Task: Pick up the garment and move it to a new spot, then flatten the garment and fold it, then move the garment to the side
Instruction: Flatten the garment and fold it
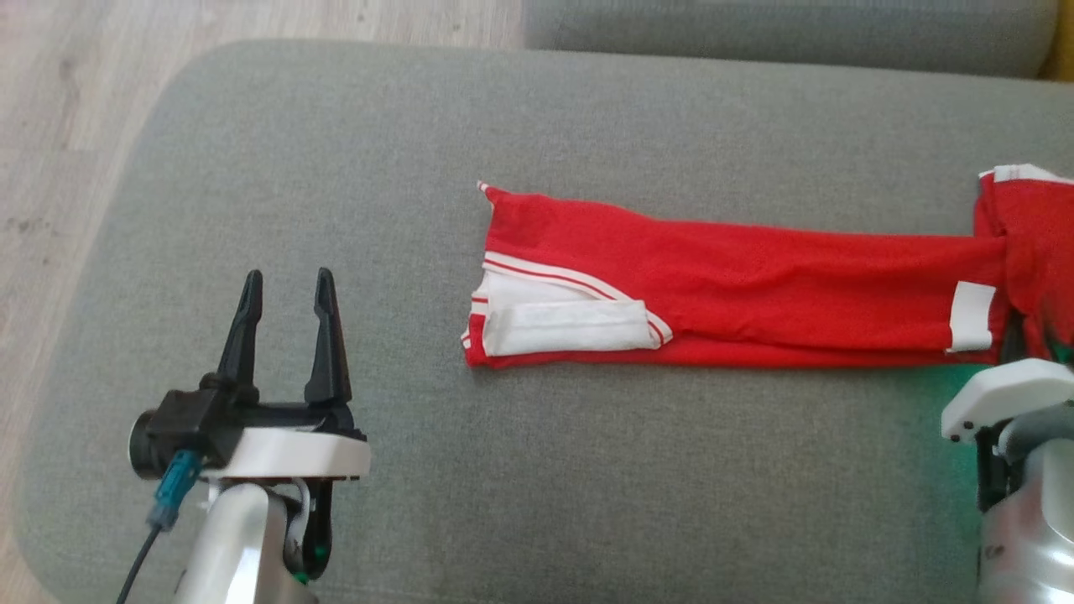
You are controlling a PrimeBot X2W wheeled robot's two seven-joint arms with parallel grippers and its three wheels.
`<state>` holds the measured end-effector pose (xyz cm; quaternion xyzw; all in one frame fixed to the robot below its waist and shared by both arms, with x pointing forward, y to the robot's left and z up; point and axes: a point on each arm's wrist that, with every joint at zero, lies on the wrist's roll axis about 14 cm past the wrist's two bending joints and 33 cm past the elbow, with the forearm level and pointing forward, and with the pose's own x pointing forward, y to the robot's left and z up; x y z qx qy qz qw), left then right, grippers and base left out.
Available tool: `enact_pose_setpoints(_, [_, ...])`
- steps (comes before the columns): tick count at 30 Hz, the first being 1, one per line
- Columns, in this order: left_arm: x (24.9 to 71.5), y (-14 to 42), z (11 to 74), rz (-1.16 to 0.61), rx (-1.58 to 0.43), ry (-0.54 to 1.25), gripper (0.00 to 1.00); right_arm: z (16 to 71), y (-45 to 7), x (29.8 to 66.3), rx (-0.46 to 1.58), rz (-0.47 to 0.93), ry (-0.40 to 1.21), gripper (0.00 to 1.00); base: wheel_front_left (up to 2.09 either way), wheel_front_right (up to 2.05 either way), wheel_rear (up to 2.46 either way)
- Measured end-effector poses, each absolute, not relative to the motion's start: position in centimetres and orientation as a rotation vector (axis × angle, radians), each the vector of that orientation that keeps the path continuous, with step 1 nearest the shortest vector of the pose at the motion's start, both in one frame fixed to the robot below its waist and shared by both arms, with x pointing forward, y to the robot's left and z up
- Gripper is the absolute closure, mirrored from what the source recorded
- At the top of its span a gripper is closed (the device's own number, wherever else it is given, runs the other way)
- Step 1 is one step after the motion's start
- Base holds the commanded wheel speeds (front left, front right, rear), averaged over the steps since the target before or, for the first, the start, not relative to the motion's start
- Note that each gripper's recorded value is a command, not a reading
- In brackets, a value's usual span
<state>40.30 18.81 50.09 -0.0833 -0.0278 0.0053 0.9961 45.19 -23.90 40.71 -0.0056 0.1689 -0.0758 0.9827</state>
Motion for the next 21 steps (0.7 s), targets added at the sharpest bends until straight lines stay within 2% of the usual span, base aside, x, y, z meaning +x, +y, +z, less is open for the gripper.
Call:
enact_pose_setpoints(5, [39.2, 19.0, 50.2, 0.021, -0.184, -0.057, 0.00, 43.2, -22.7, 45.9, 0.003, -0.120, 0.286, 1.00, 0.00, 0.00, 0.00])
enact_pose_setpoints(9, [38.3, 19.3, 50.4, 0.031, -0.184, -0.064, 0.00, 45.4, -19.9, 46.7, 0.028, -0.042, 0.232, 1.00, 0.00, 0.00, 0.00])
enact_pose_setpoints(15, [37.3, 20.3, 51.2, 0.059, -0.182, -0.087, 0.00, 48.5, -11.8, 47.5, 0.160, 0.183, 0.181, 1.00, 0.00, 0.00, 0.00])
enact_pose_setpoints(21, [36.3, 21.4, 51.5, 0.089, -0.177, -0.098, 0.00, 49.1, -3.6, 45.4, 0.216, 0.426, 0.201, 1.00, 0.00, 0.00, 0.00])
